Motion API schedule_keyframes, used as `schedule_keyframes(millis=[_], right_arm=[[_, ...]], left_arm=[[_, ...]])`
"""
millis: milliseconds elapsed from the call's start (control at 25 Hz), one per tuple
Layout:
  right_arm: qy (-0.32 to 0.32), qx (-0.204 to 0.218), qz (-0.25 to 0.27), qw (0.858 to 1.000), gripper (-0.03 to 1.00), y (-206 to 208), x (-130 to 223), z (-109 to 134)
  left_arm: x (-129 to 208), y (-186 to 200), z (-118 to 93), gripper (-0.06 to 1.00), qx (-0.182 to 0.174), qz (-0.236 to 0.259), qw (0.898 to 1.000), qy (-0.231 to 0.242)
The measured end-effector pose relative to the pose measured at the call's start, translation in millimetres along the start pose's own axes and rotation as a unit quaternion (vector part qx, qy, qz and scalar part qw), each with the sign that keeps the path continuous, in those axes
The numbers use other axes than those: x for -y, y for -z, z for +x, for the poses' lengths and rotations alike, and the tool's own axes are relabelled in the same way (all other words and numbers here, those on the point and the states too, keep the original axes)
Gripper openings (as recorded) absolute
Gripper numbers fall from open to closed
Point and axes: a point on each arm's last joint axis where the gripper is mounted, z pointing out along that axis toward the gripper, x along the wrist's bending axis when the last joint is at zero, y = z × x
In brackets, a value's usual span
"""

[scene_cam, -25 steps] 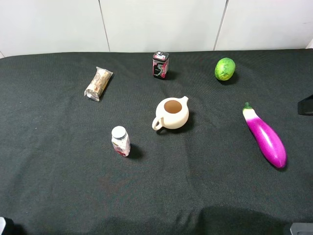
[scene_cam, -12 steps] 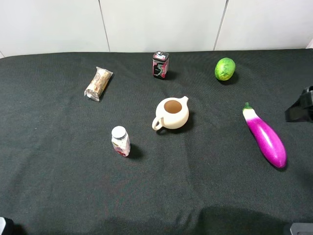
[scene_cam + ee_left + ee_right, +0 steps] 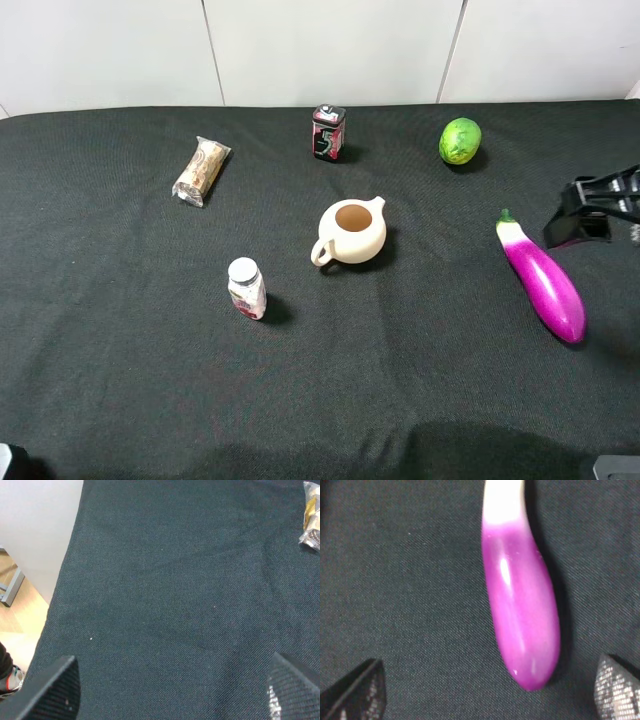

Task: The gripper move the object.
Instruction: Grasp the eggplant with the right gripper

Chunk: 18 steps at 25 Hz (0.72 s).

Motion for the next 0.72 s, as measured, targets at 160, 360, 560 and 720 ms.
schedule_keyframes(millis=[160,360,560,720], right_arm=[[0.005,0.001,0.012,1.0,0.63,-12,-5,2],[0.004,0.004,0.029,1.0,0.63,-23,-8,2],[0.006,0.009,0.046,0.999,0.63,-32,-9,0],[0.005,0.011,0.058,0.998,0.63,-39,-10,0]], left_arm=[[0,0,0,0.79,0.0,0.0,1.0,0.0],[0,0,0,0.79,0.0,0.0,1.0,0.0],[0,0,0,0.79,0.0,0.0,1.0,0.0],[0,0,0,0.79,0.0,0.0,1.0,0.0]])
